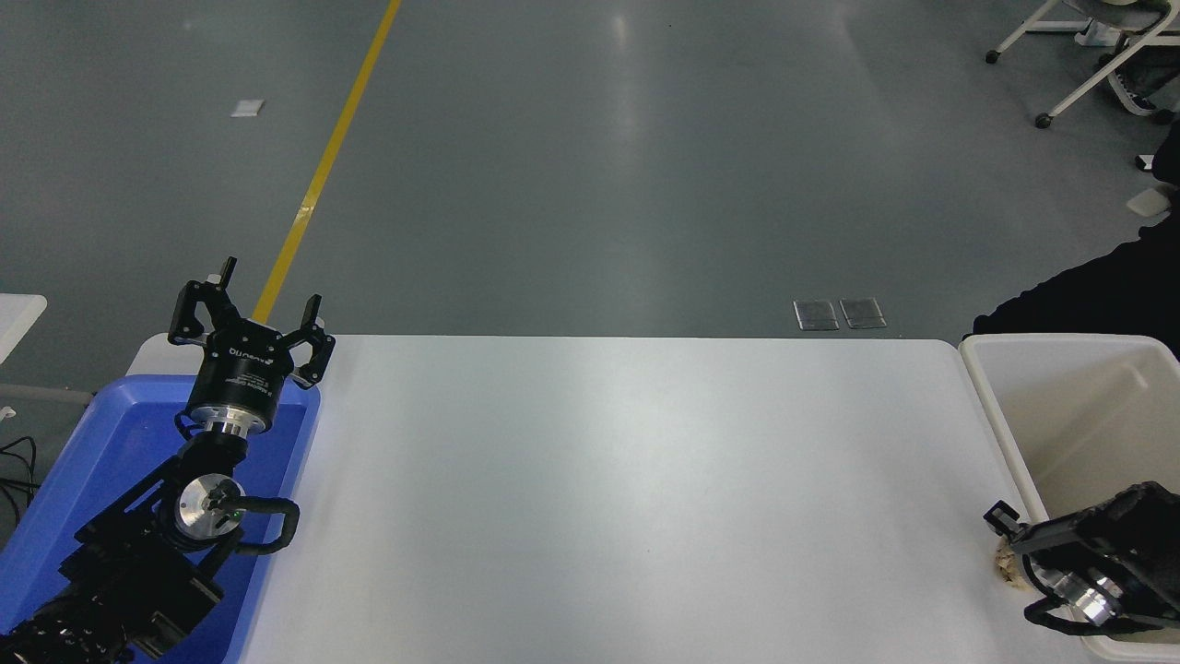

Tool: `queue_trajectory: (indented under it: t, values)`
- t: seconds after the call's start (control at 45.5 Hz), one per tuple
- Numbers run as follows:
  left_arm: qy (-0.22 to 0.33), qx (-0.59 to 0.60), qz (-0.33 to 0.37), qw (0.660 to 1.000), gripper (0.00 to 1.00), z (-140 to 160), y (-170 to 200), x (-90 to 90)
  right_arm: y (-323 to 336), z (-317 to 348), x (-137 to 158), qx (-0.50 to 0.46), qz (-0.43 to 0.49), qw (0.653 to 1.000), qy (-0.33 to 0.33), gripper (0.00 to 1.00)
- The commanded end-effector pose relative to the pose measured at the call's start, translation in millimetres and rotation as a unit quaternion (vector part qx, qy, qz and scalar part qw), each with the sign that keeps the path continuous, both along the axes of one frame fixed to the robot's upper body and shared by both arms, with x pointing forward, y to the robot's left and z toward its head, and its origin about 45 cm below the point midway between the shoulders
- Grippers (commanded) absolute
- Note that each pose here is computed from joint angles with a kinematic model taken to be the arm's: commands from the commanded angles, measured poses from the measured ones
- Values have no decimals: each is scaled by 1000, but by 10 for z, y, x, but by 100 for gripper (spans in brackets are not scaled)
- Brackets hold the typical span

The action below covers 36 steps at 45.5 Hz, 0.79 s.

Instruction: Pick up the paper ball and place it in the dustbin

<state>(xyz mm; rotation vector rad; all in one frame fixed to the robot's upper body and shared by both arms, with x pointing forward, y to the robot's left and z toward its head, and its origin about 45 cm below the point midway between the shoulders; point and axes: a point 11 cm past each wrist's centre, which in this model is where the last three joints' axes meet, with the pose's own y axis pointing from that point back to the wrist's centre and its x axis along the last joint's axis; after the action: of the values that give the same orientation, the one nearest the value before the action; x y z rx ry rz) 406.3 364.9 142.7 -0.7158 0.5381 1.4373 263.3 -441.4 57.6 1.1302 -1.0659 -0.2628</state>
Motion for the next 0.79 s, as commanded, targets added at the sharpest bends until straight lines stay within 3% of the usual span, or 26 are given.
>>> queue_trajectory:
  t: [0.0,0.352,0.769]
  values:
    - [0,0,0,1000,98,0,-1,0,-75,234,101,-2,-7,1000,-11,2]
    - [0,0,0,1000,98,0,-1,0,79,1150,524,-7,53,999,-3,3]
    - [0,0,0,1000,98,0,-1,0,164,2571,1129,10,109,993,-55,4]
